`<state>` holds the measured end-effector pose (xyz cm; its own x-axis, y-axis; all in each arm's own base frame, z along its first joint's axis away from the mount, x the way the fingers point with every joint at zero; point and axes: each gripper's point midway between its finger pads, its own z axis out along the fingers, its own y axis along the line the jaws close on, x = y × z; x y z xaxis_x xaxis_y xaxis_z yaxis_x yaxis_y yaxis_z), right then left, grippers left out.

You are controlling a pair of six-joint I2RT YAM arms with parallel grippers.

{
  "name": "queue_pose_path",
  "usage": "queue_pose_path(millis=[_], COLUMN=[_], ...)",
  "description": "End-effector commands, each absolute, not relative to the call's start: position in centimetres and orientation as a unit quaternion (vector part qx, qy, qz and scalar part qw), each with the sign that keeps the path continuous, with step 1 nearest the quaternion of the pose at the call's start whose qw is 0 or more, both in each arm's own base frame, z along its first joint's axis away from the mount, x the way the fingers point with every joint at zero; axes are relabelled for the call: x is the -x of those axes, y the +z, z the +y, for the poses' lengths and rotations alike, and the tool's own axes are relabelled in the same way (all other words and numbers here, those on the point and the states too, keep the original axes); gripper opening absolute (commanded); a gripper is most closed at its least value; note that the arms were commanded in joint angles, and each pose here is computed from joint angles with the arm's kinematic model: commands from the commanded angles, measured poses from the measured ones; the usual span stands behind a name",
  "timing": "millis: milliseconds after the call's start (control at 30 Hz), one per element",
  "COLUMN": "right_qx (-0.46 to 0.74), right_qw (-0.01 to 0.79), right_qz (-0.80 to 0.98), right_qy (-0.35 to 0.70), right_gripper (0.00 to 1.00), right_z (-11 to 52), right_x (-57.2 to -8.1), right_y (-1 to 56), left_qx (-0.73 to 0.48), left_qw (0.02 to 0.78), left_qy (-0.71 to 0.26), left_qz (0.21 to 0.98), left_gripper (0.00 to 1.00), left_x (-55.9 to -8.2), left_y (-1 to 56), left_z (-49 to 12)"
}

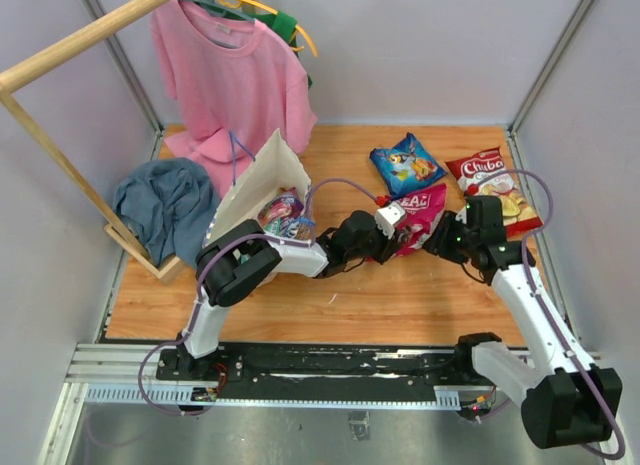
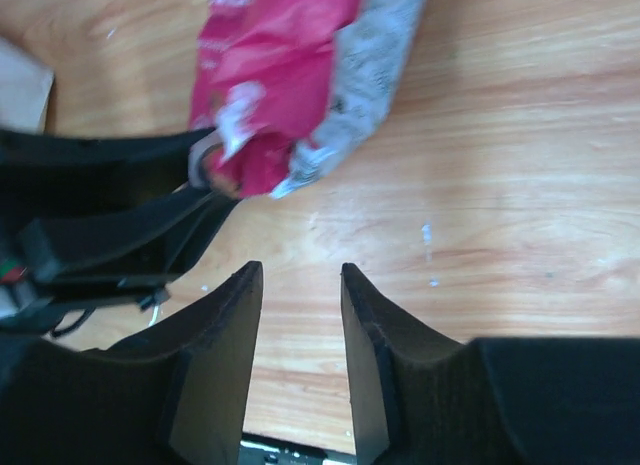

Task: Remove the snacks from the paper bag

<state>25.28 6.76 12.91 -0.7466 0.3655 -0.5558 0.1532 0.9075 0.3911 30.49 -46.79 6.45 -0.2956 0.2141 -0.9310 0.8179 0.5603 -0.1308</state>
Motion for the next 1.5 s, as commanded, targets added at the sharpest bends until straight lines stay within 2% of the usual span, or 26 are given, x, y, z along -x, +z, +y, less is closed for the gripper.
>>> queue_pose_path(millis=[0, 67, 200, 333, 867, 1467], right_qx=[-0.104, -0.108, -0.109, -0.106, -0.114, -0.102], right_qw=[0.34, 0.338, 0.333, 0.323, 0.344, 0.275], right_qz=[0.916, 0.917, 0.921, 0.927, 0.92, 0.95], right_qy=[0.185, 0.181, 0.169, 0.155, 0.147, 0.112], right_gripper=[0.4, 0.39, 0.29, 0.27, 0.25, 0.31], right_z=[9.7, 9.8, 9.8, 9.9, 9.8, 9.4], right_x=[-25.0, -25.4, -27.0, -28.9, -31.9, -31.7], right_y=[14.4, 14.3, 13.6, 12.7, 13.7, 8.7], left_qx=[-0.338, -0.337, -0.336, -0.336, -0.34, -0.342], left_qw=[0.462, 0.46, 0.459, 0.458, 0.453, 0.448], left_qy=[-0.298, -0.299, -0.299, -0.295, -0.284, -0.277], left_qz=[0.764, 0.765, 0.767, 0.768, 0.774, 0.778], left_gripper=[0.27, 0.27, 0.27, 0.27, 0.27, 0.27], left_x=[-30.5, -30.4, -30.3, -30.3, -30.2, -30.2], left_y=[4.9, 4.9, 4.8, 4.8, 3.8, 3.2], left_z=[-45.3, -45.3, -45.2, -45.0, -44.5, -44.2])
